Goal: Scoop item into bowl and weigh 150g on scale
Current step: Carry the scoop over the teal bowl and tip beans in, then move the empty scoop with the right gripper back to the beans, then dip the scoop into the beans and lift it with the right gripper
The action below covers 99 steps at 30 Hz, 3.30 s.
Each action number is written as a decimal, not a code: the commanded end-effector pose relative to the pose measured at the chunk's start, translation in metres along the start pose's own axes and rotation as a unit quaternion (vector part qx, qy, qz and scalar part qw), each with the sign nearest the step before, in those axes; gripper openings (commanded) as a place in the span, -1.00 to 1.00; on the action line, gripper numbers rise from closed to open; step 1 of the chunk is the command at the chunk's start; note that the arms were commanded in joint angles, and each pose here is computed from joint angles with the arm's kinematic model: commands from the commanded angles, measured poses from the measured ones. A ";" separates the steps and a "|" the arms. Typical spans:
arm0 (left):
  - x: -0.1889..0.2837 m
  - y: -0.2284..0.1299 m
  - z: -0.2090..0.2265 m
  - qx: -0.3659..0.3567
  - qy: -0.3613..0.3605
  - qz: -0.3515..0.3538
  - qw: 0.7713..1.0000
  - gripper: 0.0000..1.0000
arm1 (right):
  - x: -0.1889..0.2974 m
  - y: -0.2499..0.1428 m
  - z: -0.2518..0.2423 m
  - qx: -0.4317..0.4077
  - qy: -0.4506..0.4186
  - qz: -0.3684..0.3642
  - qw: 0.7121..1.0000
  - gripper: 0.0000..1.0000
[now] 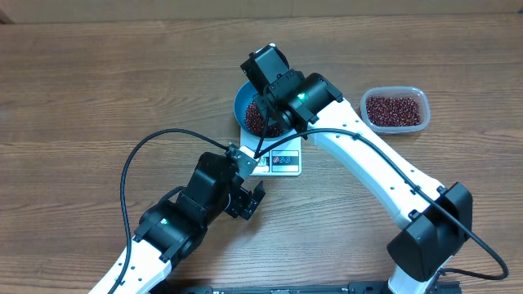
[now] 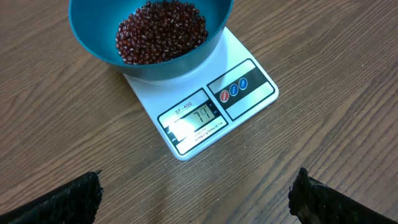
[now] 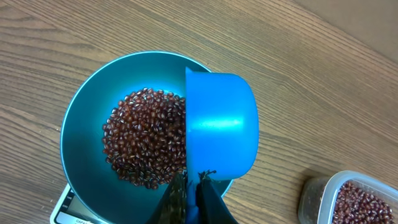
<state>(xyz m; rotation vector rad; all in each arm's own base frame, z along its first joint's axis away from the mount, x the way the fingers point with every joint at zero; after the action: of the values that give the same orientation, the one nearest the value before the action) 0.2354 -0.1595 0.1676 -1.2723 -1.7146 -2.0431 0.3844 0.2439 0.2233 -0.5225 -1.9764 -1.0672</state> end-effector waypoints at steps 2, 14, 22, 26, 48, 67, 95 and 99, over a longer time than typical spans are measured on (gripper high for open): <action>0.002 0.000 0.001 0.005 -0.001 -0.004 1.000 0.99 | 0.011 0.013 -0.006 -0.006 -0.012 -0.023 1.000 -0.92; 0.002 0.000 0.001 0.005 -0.001 -0.004 1.000 0.99 | 0.012 0.014 -0.008 -0.044 -0.018 -0.027 0.998 -0.92; 0.002 0.000 0.001 0.005 -0.001 -0.004 1.000 0.99 | 0.061 0.022 -0.016 -0.093 0.024 -0.076 0.992 -0.92; 0.002 0.000 0.001 0.005 -0.001 -0.004 1.000 0.99 | 0.107 0.026 -0.036 -0.128 0.019 -0.129 0.983 -0.92; 0.002 0.000 0.001 0.005 -0.001 -0.004 1.000 0.99 | 0.125 -0.049 -0.217 -0.279 -0.265 -0.064 0.921 -0.92; 0.002 0.000 0.001 0.005 -0.001 -0.004 1.000 0.99 | -0.023 -0.130 -0.221 -0.268 -0.219 0.164 0.924 -0.92; 0.002 0.000 0.001 0.005 -0.001 -0.004 1.000 0.99 | -0.068 -0.156 -0.188 -0.267 -0.159 0.188 0.932 -0.92; 0.002 0.000 0.001 0.005 -0.001 -0.004 1.000 0.99 | -0.078 -0.164 -0.177 -0.269 -0.137 0.194 0.933 -0.92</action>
<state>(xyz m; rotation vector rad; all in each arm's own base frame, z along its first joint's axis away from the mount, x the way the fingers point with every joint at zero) 0.2354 -0.1595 0.1676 -1.2723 -1.7146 -2.0431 0.4094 0.0022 0.1471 -1.3844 -1.7353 -1.3284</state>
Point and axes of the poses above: each gripper's point midway between its finger pads, its own x axis back along the fingers, its own z axis along the line the jaws close on, y = z × x, the point moved 3 cm from there along x, back along the fingers, and after that the axes turned 8 degrees about x, right-handed, at the moved point
